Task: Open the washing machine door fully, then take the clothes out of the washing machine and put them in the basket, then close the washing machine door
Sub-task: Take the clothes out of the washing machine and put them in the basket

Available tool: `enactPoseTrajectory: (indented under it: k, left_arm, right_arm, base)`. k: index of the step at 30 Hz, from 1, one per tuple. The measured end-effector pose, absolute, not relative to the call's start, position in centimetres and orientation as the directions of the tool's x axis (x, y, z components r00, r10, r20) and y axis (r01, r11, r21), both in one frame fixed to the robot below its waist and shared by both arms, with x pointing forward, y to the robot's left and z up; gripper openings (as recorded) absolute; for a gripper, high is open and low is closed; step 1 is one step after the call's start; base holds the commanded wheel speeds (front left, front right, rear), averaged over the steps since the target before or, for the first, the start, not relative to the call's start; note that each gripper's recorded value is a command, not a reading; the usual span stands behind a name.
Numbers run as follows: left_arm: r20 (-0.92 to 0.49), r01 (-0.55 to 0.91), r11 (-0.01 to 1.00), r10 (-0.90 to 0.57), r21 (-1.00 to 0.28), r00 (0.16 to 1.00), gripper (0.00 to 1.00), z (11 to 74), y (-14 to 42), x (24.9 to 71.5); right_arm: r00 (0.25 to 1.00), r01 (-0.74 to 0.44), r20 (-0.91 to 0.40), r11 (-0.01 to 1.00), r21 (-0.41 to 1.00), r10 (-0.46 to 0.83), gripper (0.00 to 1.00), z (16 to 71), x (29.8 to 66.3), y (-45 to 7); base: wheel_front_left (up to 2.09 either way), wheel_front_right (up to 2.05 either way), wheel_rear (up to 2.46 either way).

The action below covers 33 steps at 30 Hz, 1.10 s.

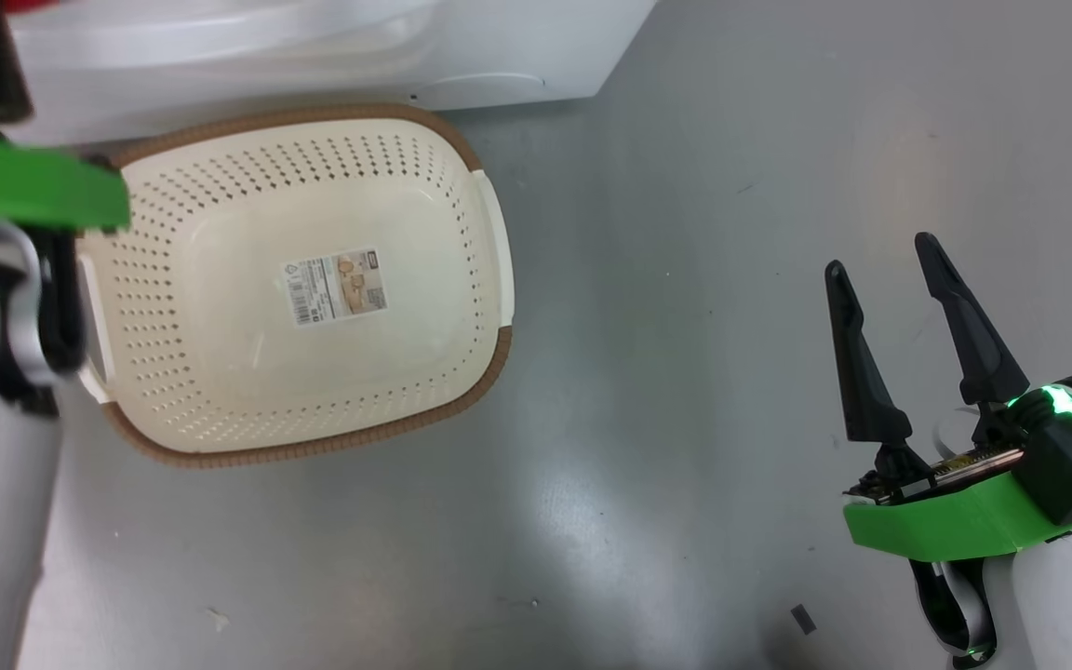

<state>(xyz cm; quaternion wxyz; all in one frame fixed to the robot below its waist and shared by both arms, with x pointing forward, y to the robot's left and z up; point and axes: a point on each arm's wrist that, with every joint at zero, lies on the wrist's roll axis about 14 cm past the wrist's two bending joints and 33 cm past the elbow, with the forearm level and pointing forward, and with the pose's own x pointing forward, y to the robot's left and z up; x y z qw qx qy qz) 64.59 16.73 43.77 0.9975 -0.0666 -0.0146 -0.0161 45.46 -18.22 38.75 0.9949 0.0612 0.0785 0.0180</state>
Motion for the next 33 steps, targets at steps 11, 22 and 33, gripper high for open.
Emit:
enactPoseTrajectory:
  k: [11,22,33]
  left_arm:
    - [0.15,0.024,0.989,-0.002,-0.148,0.989,0.0,48.6,17.0,59.5]
    - [0.212,0.018,0.988,0.015,-0.156,0.977,0.0,52.4,17.0,55.2]
    - [0.328,0.024,0.992,0.02,-0.127,0.944,0.0,56.1,17.0,52.5]
  right_arm:
    - [0.992,-0.033,-0.113,0.991,0.127,0.047,1.0,40.4,45.6,-18.1]
    - [0.997,-0.047,-0.053,0.99,0.13,0.054,1.0,42.9,45.5,-17.8]
    - [0.997,-0.054,-0.039,0.99,0.131,0.06,1.0,43.3,45.4,-17.6]
  base:
    - [0.0,0.0,0.0]
    - [0.0,0.0,0.0]
    - [0.0,0.0,0.0]
